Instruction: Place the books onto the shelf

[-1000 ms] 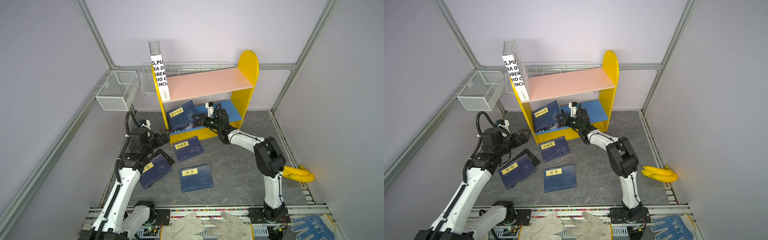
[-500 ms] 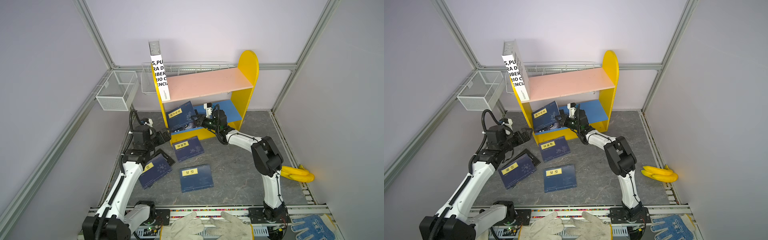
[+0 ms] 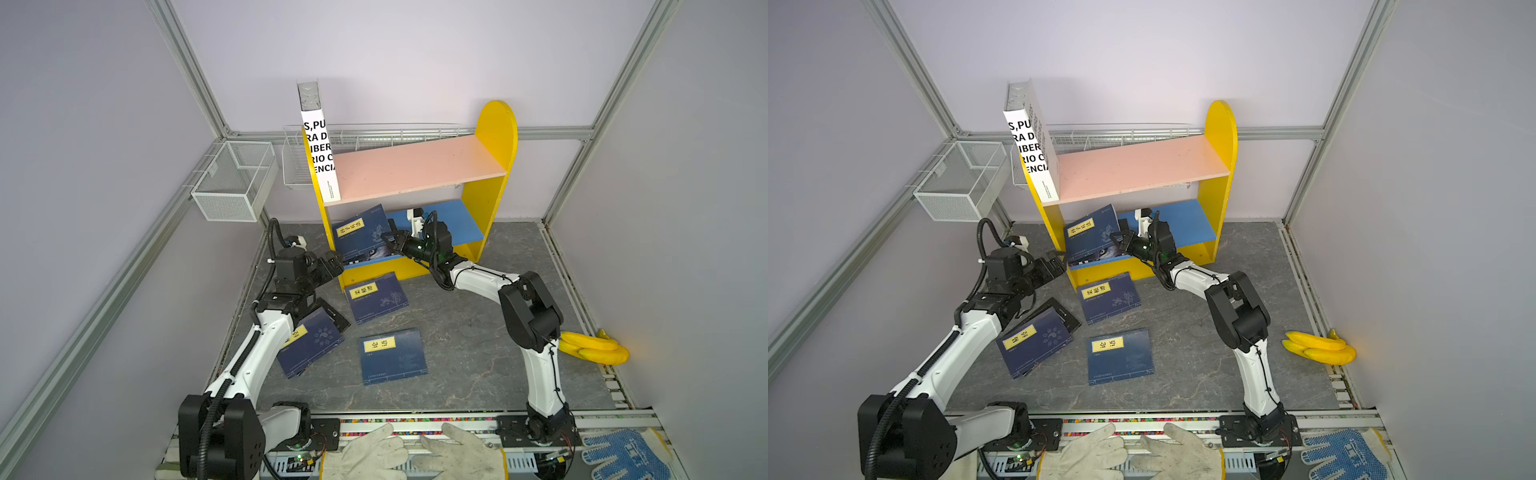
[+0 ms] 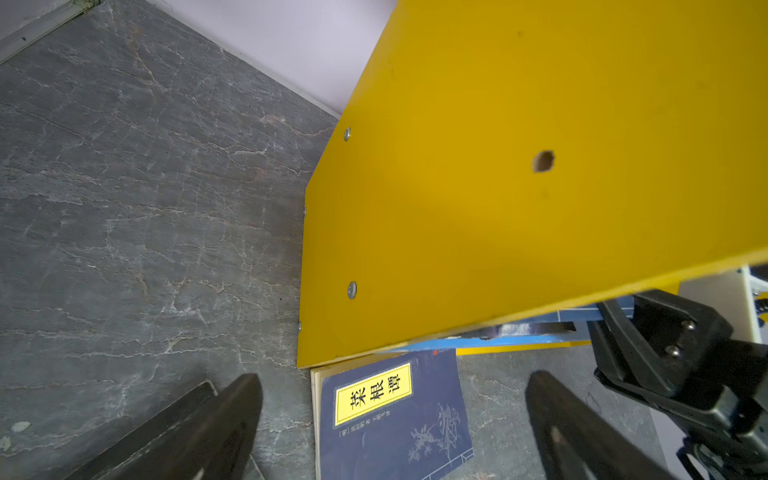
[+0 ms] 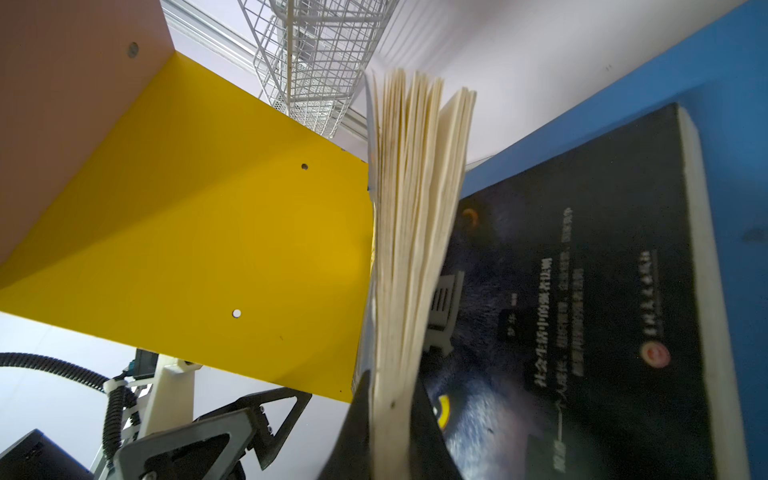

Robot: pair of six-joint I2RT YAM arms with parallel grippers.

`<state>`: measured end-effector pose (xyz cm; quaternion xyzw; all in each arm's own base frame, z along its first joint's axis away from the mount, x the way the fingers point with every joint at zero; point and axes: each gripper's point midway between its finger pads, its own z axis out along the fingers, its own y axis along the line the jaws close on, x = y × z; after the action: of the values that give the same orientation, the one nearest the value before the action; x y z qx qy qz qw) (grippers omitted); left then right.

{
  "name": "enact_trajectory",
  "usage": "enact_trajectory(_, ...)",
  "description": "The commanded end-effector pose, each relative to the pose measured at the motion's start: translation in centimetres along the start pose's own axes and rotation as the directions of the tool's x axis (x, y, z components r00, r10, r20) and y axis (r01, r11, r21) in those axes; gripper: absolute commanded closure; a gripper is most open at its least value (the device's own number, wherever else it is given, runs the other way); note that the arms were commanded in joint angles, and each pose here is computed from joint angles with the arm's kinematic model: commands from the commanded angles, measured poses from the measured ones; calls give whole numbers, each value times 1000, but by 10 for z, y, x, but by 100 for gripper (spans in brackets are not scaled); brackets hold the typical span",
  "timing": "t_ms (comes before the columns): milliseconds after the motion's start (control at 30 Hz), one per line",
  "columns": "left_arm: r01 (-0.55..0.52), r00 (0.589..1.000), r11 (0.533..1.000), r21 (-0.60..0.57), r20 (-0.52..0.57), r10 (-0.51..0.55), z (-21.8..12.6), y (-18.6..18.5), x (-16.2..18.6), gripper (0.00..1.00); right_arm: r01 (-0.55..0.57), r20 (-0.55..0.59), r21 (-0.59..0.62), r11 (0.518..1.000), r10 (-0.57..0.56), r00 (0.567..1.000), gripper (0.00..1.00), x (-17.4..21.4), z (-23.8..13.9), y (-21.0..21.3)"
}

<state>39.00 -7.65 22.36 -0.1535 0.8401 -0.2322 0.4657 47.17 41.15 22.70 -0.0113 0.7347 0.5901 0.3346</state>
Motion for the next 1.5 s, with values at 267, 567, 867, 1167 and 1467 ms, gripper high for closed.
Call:
enact_trajectory(267,19,999,1000,19,42,-20,13,-4,-14,1,-37,-112,-23,999,34,993,88,26,0,1)
enact_trajectory(567,34,999,999,19,40,-35,24,-5,-16,0,-50,-117,-3,999,49,992,88,28,-3,-6)
enact_trajectory(867,46,997,998,-37,58,-44,40,-3,-12,0,-53,-141,6,999,53,989,88,38,6,-8)
enact_trajectory(1167,76,996,989,-129,61,-69,60,8,1,0,-59,-187,57,997,68,980,88,60,7,-20)
enact_trajectory(1467,100,995,965,-242,30,-95,67,30,22,4,-1,-201,134,991,28,979,83,59,1,-25)
